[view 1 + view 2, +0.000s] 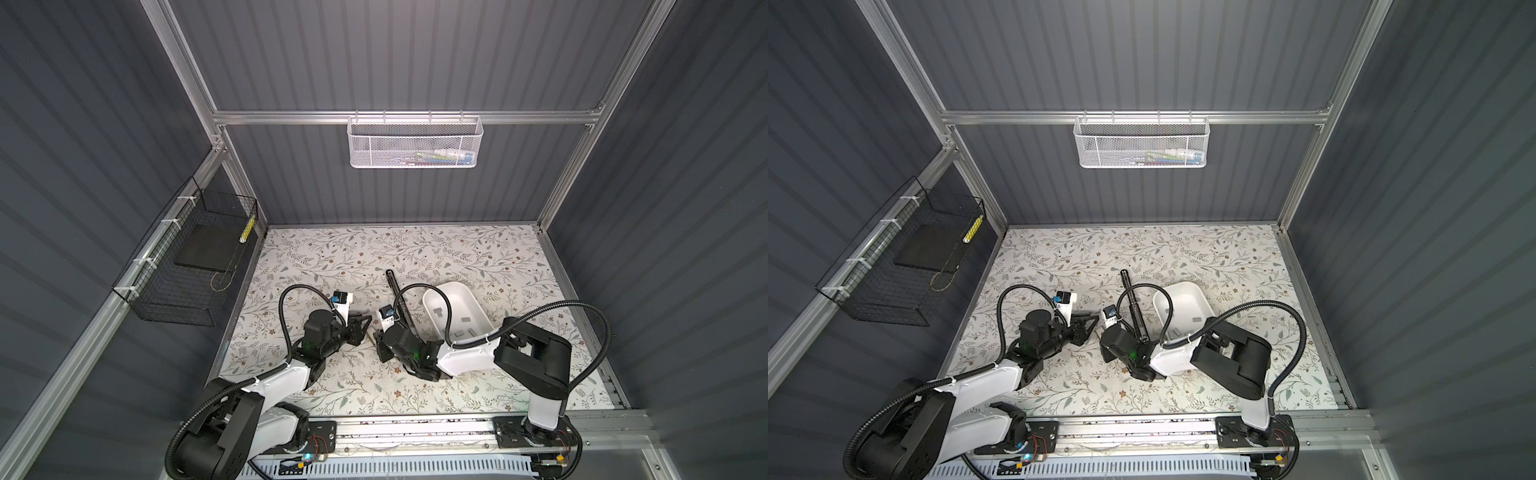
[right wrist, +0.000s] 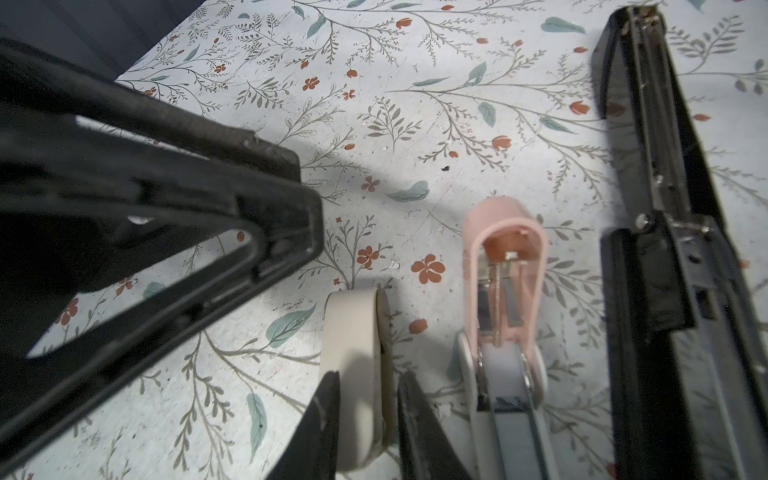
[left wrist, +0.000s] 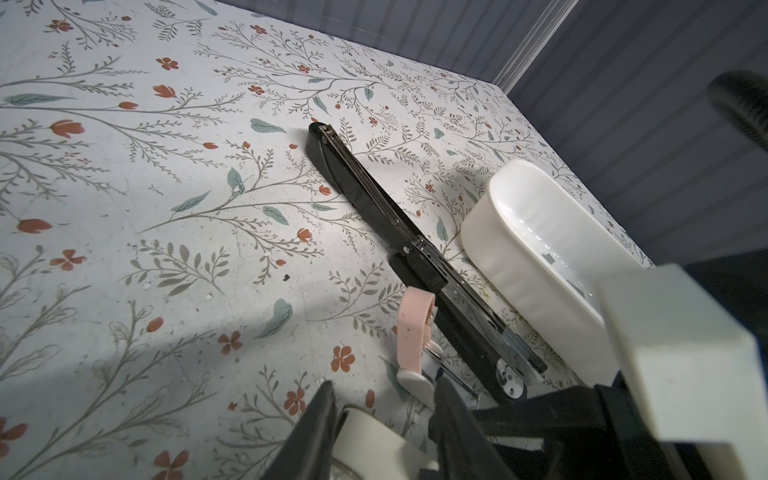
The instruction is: Load the staples into the stapler
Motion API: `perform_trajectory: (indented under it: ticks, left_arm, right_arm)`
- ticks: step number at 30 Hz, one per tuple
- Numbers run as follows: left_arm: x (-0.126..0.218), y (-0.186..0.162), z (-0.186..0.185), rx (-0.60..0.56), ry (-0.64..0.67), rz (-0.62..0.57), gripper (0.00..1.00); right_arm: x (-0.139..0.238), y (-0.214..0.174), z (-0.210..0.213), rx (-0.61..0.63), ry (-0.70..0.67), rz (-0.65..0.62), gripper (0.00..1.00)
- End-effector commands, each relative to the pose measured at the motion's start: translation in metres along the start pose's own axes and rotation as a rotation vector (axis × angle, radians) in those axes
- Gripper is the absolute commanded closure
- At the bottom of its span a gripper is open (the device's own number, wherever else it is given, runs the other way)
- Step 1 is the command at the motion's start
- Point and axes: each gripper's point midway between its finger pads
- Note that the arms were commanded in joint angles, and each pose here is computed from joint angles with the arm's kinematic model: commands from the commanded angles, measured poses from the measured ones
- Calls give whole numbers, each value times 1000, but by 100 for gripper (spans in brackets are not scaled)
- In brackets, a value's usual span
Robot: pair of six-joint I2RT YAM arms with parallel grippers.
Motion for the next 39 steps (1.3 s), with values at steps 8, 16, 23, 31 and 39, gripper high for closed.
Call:
perform_trajectory:
  ticks: [8, 16, 23, 31, 39]
  left_arm:
    - [-1, -4, -3, -19, -19, 11, 58]
    - [-1, -2, -4, -21, -17, 9, 58]
    - [-3, -4, -3, -21, -15, 15, 58]
    - [-5, -5, -2, -19, -11, 24, 58]
    - [-3, -2, -2, -20, -6, 16, 58]
  right_arm:
    - [-6, -67, -14, 31, -32, 153, 73]
    - [-3, -81, -19, 24, -43, 163, 74]
    - [-7, -95, -20, 4, -48, 177, 76]
    - [-10, -102, -25, -17, -74, 181, 80]
    - [-6, -65, -12, -6, -48, 134, 73]
Point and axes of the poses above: each gripper's point midway between its finger pads, its own x axis back along the fingers, its own z axis along the line the jaws close on, y = z × x, and after that the axes turned 8 degrees about x, right-handed
